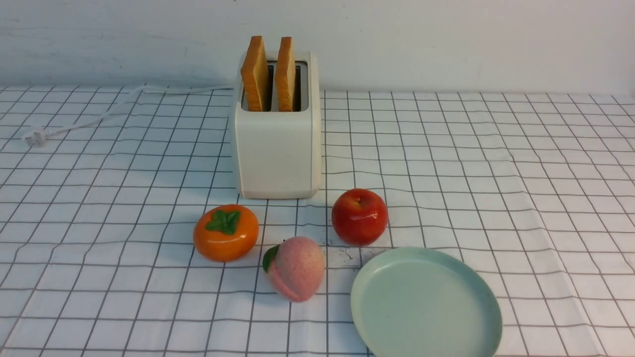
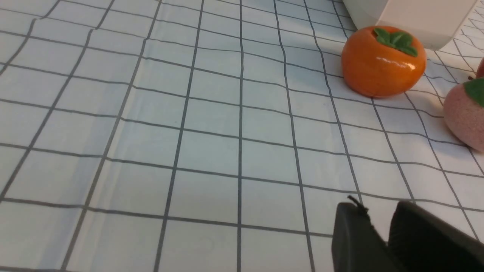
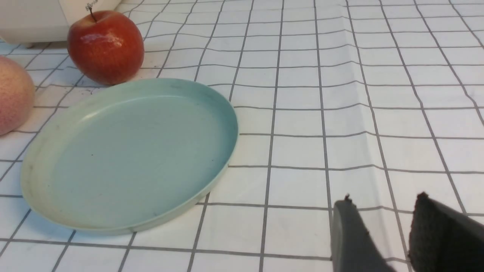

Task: Take toasted bread from bread machine on white checkered table place on plate.
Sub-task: 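Reach for a toast slice standing in the toaster with the left gripper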

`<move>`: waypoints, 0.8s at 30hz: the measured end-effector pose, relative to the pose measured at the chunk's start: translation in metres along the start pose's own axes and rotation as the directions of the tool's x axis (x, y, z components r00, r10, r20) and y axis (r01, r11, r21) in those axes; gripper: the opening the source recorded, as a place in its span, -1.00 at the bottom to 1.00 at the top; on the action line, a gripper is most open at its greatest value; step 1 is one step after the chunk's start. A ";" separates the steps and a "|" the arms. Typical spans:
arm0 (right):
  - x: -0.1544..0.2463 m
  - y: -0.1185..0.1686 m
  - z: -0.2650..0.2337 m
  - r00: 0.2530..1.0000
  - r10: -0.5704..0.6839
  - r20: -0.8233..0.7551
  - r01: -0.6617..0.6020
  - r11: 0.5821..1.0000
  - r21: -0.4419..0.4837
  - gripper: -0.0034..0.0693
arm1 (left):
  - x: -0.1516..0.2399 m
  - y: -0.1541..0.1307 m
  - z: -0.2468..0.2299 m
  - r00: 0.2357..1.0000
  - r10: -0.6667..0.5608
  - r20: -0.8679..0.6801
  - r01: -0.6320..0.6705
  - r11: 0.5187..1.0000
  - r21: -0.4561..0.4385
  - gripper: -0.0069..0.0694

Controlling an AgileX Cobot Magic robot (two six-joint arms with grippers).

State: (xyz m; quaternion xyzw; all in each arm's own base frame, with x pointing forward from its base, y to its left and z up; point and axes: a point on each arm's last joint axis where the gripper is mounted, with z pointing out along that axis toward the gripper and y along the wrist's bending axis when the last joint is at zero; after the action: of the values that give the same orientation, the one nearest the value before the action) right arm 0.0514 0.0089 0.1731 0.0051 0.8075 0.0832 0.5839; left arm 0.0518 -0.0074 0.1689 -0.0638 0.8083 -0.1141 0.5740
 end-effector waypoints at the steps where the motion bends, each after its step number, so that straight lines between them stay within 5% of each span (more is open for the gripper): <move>1: 0.000 0.000 0.000 1.000 0.000 0.000 0.000 1.000 0.000 -0.25 | 0.000 0.000 0.000 1.000 0.000 0.000 0.000 1.000 0.000 -0.44; 17: 0.000 0.000 0.000 1.000 0.000 0.000 0.000 1.000 0.000 -0.25 | -0.008 -0.003 0.000 0.996 -0.041 0.084 0.038 0.999 0.031 -0.42; 24: 0.000 0.000 0.000 1.000 0.000 0.000 0.000 1.000 0.000 -0.25 | -0.020 -0.009 -0.003 0.913 -0.375 0.163 0.347 0.921 0.175 -0.39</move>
State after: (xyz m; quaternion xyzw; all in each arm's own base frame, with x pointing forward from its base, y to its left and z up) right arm 0.0514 0.0089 0.1731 0.0051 0.8075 0.0832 0.5839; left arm 0.0556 -0.0116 0.1901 -0.1819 0.7125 -0.2692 0.6219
